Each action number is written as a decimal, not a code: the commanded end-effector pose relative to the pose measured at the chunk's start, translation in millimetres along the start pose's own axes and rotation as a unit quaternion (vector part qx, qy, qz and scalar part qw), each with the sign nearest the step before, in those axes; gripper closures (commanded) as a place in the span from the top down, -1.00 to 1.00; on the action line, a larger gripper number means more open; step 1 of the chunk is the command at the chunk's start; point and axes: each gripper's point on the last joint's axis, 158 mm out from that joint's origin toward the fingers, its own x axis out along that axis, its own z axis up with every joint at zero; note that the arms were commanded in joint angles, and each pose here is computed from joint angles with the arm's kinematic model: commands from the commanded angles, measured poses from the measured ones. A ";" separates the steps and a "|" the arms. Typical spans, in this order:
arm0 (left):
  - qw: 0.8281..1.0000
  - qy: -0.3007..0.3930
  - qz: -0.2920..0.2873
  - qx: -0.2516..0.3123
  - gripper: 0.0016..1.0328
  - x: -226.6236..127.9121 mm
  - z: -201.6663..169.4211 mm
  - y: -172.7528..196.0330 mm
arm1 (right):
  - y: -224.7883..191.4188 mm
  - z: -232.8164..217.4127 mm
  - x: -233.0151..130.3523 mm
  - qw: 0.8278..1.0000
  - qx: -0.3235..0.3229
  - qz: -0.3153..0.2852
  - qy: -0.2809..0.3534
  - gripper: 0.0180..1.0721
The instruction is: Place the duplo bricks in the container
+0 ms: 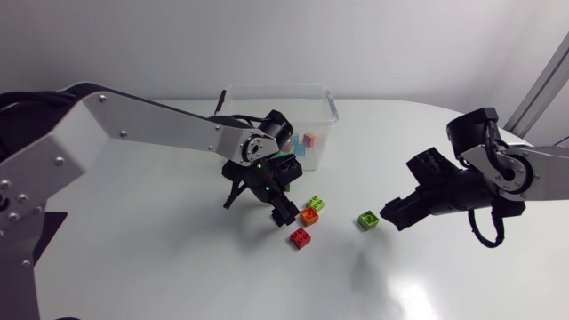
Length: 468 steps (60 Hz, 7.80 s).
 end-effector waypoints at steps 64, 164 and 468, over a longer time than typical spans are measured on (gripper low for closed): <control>0.989 -0.144 0.027 0.009 -0.41 -161.0 50.8 17.8 | 21.0 -9.6 82.1 0.993 -0.023 -0.001 0.116 -0.03; 0.887 -0.389 0.215 -0.123 0.90 -337.5 86.1 139.2 | 83.3 312.3 -42.6 0.961 -0.046 0.004 -0.274 -0.38; 0.898 -0.298 0.192 -0.261 0.93 -230.5 117.8 156.0 | 96.3 77.8 39.7 0.990 -0.116 0.006 -0.086 0.77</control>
